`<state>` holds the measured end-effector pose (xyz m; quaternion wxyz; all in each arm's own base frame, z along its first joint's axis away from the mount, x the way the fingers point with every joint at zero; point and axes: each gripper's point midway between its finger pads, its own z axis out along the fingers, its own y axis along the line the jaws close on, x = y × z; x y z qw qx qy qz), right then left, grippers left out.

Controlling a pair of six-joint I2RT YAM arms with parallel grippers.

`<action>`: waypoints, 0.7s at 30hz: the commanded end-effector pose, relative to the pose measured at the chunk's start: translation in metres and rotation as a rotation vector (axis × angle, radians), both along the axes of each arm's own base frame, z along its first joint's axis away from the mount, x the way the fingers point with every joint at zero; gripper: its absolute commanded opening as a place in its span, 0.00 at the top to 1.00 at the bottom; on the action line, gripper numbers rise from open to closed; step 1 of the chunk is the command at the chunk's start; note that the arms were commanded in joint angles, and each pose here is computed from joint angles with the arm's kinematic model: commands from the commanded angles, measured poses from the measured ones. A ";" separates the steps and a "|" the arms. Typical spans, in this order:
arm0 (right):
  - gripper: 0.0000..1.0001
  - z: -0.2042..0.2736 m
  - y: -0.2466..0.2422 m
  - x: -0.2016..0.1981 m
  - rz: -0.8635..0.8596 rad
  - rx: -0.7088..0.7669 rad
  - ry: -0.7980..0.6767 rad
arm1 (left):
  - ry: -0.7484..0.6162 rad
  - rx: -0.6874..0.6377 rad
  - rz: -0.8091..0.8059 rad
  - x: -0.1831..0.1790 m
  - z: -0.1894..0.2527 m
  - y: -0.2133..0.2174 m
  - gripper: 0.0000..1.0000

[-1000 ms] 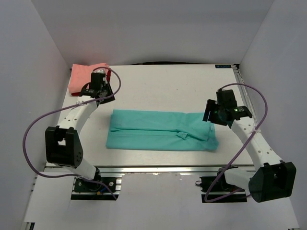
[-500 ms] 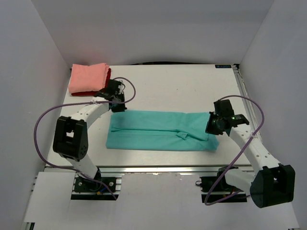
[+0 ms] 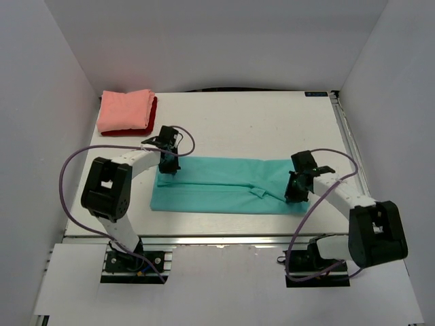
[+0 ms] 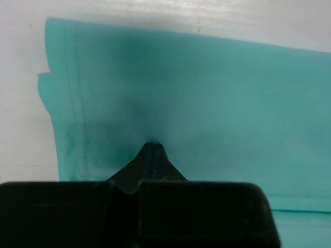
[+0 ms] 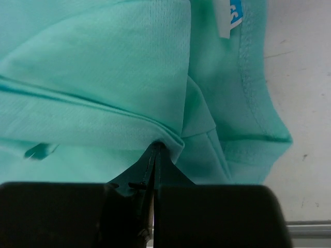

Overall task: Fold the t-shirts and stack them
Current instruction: Rotate the tshirt 90 degrees

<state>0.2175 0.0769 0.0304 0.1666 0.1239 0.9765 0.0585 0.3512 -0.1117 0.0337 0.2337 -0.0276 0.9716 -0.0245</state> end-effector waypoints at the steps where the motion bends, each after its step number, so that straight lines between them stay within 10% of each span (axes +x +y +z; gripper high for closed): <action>1: 1.00 -0.017 0.003 0.010 -0.030 -0.006 -0.001 | 0.053 0.028 0.036 -0.012 -0.023 0.008 1.00; 21: 1.00 -0.049 0.022 0.108 0.091 -0.108 0.066 | 0.154 0.007 0.154 -0.071 -0.041 0.017 1.00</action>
